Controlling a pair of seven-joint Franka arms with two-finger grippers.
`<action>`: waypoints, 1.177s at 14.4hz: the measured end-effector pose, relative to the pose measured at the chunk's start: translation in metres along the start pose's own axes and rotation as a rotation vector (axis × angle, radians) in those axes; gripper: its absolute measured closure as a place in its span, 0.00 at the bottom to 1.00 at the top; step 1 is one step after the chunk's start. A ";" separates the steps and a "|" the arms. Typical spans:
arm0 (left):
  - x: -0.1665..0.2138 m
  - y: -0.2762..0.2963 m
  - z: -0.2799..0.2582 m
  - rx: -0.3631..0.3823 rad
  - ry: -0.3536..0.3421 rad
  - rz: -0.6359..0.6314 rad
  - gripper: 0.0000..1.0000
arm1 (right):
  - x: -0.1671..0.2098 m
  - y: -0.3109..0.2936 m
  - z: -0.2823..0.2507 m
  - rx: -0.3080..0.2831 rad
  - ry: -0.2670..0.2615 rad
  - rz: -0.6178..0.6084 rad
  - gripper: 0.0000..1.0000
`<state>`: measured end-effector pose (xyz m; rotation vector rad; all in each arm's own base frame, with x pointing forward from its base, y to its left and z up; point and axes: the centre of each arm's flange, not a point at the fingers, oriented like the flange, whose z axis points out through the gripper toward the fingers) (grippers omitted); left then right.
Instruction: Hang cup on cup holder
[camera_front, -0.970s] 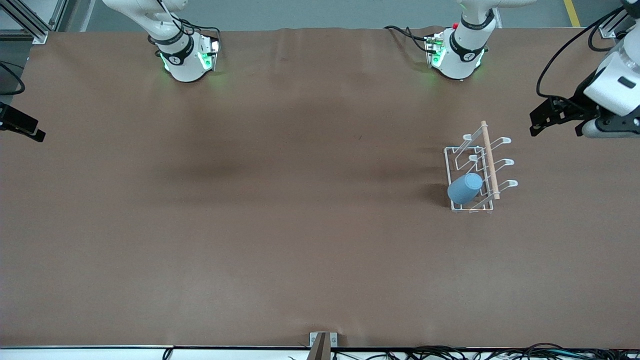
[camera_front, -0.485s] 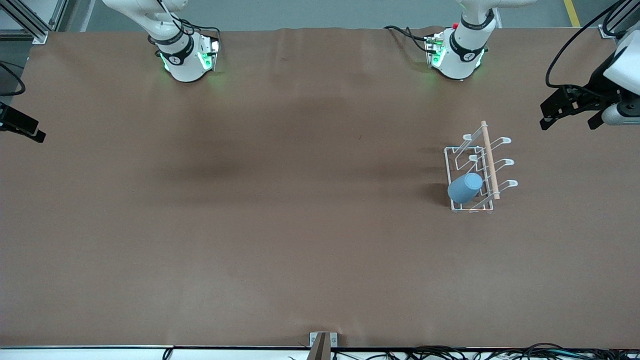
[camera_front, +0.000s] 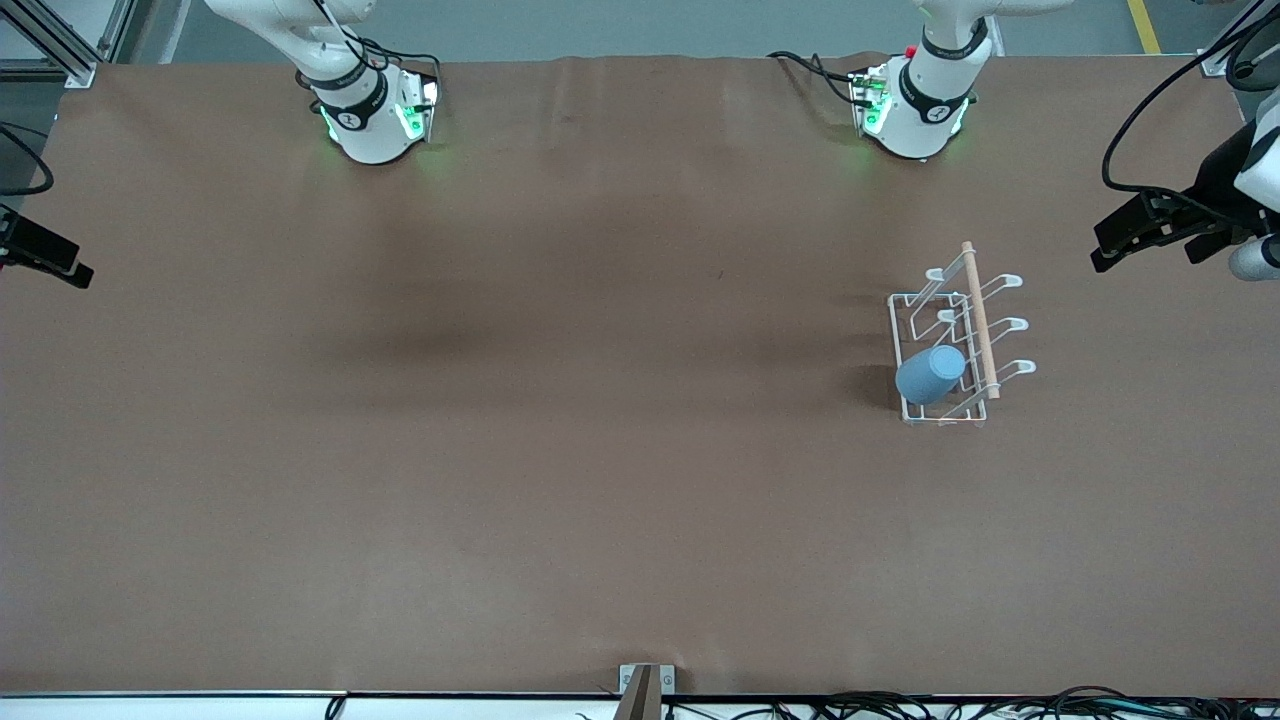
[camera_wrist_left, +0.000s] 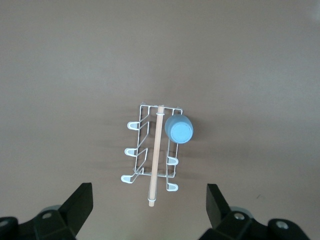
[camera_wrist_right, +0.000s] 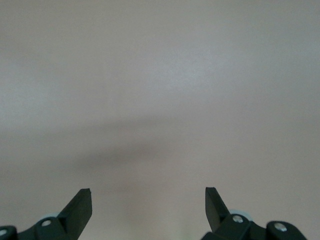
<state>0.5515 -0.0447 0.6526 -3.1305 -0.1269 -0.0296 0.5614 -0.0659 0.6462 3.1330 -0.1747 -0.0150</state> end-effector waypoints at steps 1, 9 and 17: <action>-0.002 0.000 0.000 0.000 -0.001 0.000 0.00 | 0.000 0.000 0.000 0.000 0.000 0.000 0.00; -0.003 -0.002 -0.001 -0.010 0.007 0.029 0.00 | 0.000 0.000 0.000 0.000 0.000 0.002 0.00; 0.000 -0.009 0.002 -0.040 0.039 0.093 0.00 | 0.000 0.002 0.000 0.000 0.000 0.005 0.00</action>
